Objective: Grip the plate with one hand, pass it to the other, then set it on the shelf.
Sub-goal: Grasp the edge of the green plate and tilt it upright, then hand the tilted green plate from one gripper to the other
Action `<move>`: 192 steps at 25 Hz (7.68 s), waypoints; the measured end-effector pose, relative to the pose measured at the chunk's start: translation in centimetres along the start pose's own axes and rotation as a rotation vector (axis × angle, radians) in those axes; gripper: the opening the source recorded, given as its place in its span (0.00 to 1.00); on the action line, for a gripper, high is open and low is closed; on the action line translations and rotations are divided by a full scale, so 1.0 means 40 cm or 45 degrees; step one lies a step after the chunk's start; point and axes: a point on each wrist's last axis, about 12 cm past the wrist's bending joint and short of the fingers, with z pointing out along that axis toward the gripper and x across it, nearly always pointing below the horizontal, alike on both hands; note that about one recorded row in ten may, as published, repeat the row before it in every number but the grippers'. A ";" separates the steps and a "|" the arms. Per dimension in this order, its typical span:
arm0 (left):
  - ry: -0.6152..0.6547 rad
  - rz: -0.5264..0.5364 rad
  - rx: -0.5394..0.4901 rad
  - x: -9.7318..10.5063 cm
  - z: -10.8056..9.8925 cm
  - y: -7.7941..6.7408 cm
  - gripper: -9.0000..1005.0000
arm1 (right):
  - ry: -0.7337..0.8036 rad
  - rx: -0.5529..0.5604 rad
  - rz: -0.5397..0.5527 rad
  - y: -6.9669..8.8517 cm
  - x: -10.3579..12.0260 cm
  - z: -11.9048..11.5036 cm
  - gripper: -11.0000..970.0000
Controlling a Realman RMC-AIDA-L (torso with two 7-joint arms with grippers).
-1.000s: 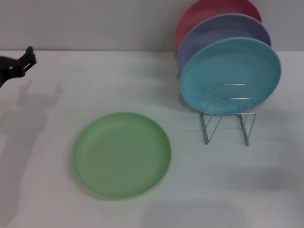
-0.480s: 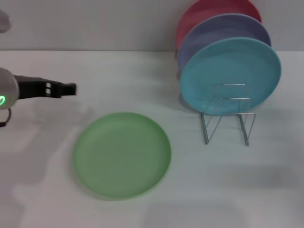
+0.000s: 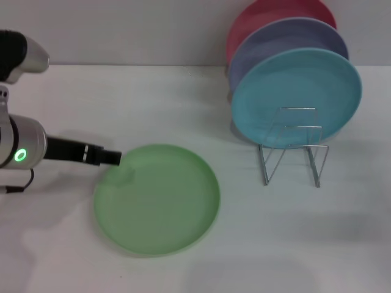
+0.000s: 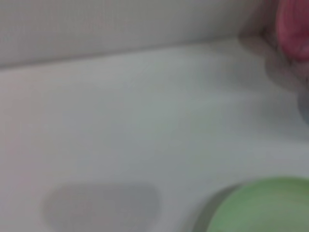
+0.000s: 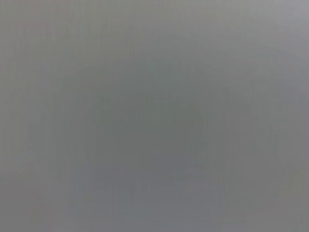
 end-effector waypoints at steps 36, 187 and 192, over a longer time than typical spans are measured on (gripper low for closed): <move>0.274 -0.055 0.016 0.066 0.084 0.020 0.86 | 0.019 0.002 -0.006 -0.005 0.004 -0.003 0.81; -0.440 0.180 -0.049 -0.078 -0.079 0.030 0.04 | 1.286 -1.359 0.009 0.633 -0.362 0.467 0.81; -0.448 0.179 -0.038 -0.081 -0.080 0.026 0.04 | 1.291 -1.359 0.001 0.646 -0.353 0.467 0.81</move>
